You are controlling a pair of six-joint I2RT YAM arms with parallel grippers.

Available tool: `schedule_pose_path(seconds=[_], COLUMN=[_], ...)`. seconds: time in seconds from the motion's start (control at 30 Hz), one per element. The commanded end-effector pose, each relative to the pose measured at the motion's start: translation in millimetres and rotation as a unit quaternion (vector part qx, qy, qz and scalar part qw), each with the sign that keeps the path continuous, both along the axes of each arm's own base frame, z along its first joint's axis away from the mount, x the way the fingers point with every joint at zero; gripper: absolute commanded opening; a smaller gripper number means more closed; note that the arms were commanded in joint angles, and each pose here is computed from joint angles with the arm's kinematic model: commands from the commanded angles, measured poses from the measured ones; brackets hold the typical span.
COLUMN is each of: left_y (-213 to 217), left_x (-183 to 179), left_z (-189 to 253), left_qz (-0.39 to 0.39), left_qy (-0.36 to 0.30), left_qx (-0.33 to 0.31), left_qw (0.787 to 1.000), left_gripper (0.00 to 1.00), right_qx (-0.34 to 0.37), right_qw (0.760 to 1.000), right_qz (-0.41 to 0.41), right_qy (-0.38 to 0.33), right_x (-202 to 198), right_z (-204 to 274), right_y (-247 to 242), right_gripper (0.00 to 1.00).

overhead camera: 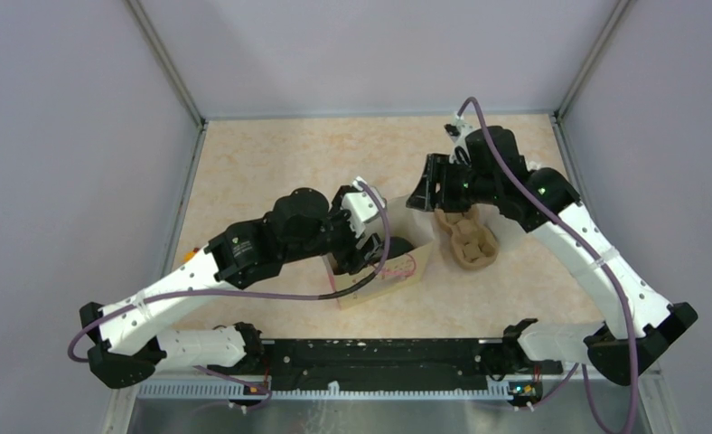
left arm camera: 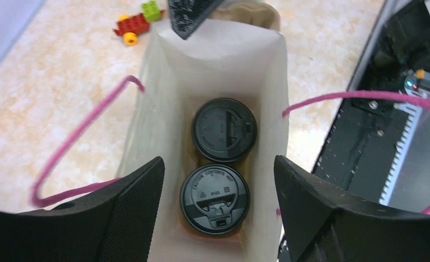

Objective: Pack the takeout coffee

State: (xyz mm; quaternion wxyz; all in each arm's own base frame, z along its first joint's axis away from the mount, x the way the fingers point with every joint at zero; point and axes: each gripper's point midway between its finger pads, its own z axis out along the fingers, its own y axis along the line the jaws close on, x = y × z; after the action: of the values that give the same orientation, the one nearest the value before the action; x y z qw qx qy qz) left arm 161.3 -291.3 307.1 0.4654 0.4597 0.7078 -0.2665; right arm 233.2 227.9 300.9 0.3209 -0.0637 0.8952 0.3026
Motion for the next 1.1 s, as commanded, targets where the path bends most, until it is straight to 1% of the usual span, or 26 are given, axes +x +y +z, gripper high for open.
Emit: schedule_pose_path(seconds=[0.0,0.03,0.07,0.1,0.2,0.23,0.27,0.37,0.5,0.6,0.63,0.7,0.8,0.9,0.97,1.07], left_y=[14.7,17.8,21.2,24.1,28.1,32.1,36.8,51.3,70.7,93.2,99.6,111.5,123.0,141.0,156.1,176.4], left_x=[22.6,26.4,30.7,33.7,37.2,40.7,44.6,53.7,62.4,69.0,70.0,71.6,74.1,78.0,81.3,84.7], left_z=[73.5,84.8,95.0,104.6,128.5,134.1,139.2,149.8,162.9,170.2,169.5,163.0,141.5,119.8,110.0,102.2], left_qz=[0.069,0.081,0.095,0.106,0.117,0.130,0.148,0.197,0.259,0.322,0.343,0.376,0.400,0.439,0.467,0.498], left_qy=[-0.079,-0.092,-0.104,-0.113,-0.136,-0.141,-0.144,-0.147,-0.145,-0.140,-0.130,-0.119,-0.117,-0.108,-0.098,-0.087], left_qx=[-0.081,-0.092,-0.101,-0.111,-0.132,-0.134,-0.136,-0.142,-0.162,-0.174,-0.182,-0.177,-0.140,-0.110,-0.109,-0.122], left_qw=[0.991,0.988,0.985,0.982,0.975,0.972,0.969,0.959,0.941,0.920,0.912,0.902,0.898,0.885,0.872,0.854], left_gripper=[0.81,0.86,0.94,0.98,0.99,0.99,0.99,0.99,0.99,0.99,0.99,0.99,0.99,0.99,0.99,0.99], right_qx=[0.037,0.040,0.045,0.049,0.052,0.047,0.040,0.015,-0.004,-0.018,-0.026,-0.048,-0.090,-0.150,-0.195,-0.248], right_qw=[0.995,0.994,0.993,0.991,0.986,0.985,0.984,0.980,0.975,0.974,0.975,0.977,0.974,0.963,0.954,0.944], right_qz=[-0.011,-0.017,-0.021,-0.024,-0.038,-0.048,-0.058,-0.088,-0.107,-0.110,-0.113,-0.118,-0.144,-0.170,-0.181,-0.185], right_qy=[-0.090,-0.100,-0.111,-0.124,-0.151,-0.157,-0.163,-0.179,-0.195,-0.196,-0.191,-0.173,-0.151,-0.146,-0.141,-0.118], right_x=[14.9,16.0,17.2,17.9,18.0,18.6,19.0,21.6,20.8,18.3,17.8,14.8,11.5,11.7,13.3,16.7], right_z=[53.5,60.7,67.2,73.6,84.7,86.0,88.4,91.8,94.4,91.1,87.2,74.8,58.1,46.7,38.7,23.0], right_y=[-1.7,-3.8,-4.8,-6.4,-14.5,-19.4,-25.0,-41.9,-56.2,-62.5,-64.9,-71.3,-88.9,-112.0,-125.6,-138.7], right_gripper=[0.58,0.60,0.64,0.66,0.76,0.80,0.82,0.83,0.83,0.83,0.83,0.82,0.75,0.67,0.62,0.59])
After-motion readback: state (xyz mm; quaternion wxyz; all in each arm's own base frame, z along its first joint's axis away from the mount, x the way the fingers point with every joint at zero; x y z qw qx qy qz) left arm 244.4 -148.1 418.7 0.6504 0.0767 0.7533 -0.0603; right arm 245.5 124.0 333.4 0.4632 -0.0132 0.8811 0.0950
